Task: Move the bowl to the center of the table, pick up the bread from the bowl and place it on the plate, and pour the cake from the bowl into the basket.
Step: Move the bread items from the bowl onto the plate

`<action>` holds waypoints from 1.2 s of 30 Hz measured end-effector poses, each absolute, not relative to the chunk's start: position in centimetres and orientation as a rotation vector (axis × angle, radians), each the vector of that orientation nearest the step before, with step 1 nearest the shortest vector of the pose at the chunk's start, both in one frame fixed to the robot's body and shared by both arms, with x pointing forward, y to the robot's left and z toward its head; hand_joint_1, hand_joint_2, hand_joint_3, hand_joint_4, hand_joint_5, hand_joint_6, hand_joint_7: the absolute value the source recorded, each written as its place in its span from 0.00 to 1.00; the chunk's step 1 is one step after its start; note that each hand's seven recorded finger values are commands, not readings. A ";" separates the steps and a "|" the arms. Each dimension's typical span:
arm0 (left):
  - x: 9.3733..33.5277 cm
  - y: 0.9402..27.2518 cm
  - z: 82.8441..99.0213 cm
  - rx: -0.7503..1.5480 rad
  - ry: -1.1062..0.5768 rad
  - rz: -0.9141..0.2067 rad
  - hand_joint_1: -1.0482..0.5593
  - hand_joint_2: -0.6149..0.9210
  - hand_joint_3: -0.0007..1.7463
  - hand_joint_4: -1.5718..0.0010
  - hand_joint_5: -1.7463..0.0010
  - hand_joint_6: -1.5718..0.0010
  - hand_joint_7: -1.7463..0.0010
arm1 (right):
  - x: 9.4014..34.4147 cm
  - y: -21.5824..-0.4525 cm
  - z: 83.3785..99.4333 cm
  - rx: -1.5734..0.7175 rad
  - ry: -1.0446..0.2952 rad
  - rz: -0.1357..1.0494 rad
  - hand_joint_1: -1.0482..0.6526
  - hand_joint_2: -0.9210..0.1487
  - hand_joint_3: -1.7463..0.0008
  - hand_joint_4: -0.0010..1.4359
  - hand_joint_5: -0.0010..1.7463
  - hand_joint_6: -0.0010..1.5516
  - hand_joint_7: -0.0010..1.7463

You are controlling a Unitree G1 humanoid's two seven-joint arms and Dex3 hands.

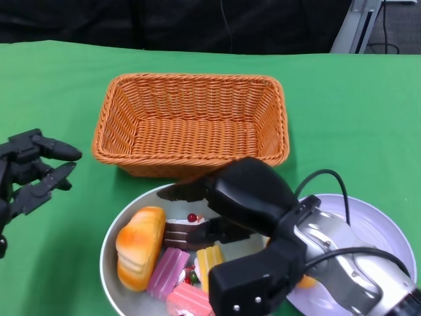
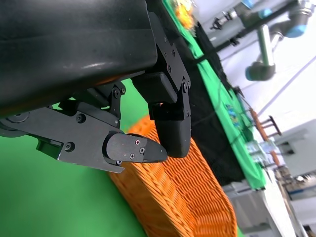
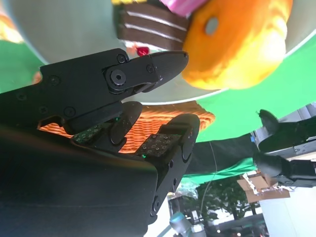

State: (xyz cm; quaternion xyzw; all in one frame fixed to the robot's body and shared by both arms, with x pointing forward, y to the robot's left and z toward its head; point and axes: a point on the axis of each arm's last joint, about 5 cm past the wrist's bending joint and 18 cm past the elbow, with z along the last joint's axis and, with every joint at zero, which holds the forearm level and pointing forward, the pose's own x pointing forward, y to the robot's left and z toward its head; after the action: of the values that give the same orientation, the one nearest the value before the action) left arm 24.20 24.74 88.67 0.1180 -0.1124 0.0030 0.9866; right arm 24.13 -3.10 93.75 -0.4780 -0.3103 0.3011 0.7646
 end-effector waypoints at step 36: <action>23.4 26.8 88.2 0.177 -0.138 0.115 0.47 1.00 0.10 0.50 0.30 0.47 0.45 | 24.8 0.5 93.9 -1.152 -0.830 0.766 0.16 0.00 0.97 0.55 0.00 0.42 0.01</action>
State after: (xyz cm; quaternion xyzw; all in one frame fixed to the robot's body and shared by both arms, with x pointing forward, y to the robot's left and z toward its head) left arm 23.35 26.84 88.21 0.0881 -0.0687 0.0573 0.9921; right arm 24.77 0.53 93.94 -0.5157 -0.3713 0.3429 0.6918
